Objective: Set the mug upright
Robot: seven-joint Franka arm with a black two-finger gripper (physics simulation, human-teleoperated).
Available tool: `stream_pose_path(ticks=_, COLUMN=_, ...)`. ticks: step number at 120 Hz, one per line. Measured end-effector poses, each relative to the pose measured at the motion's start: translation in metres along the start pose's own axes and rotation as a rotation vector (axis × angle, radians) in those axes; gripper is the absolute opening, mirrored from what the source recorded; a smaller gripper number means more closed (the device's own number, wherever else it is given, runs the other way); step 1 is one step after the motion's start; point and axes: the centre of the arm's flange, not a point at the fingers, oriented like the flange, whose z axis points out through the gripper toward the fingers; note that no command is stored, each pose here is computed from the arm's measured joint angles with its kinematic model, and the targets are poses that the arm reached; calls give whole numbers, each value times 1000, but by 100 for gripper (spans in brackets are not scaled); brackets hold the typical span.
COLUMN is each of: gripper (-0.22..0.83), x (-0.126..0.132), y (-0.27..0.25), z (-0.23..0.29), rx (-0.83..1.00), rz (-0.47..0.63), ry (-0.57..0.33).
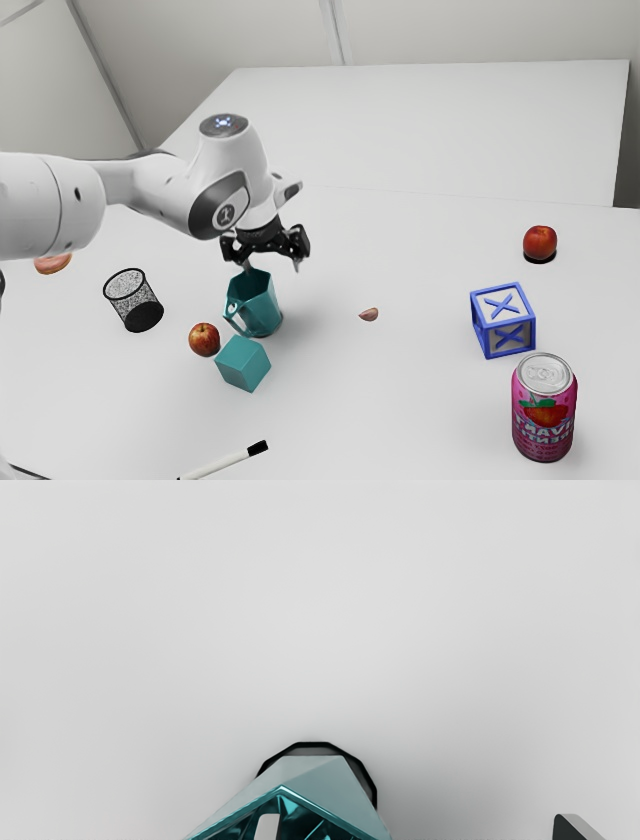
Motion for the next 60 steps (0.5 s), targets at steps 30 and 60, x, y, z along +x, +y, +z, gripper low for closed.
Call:
stream_pose_path(ticks=30, gripper=61, x=20, y=4, z=-45, rx=-39, rz=3, ry=35)
stream_pose_path(ticks=60, gripper=61, x=66, y=-43, z=-121, rx=-61, rz=-5, ry=22)
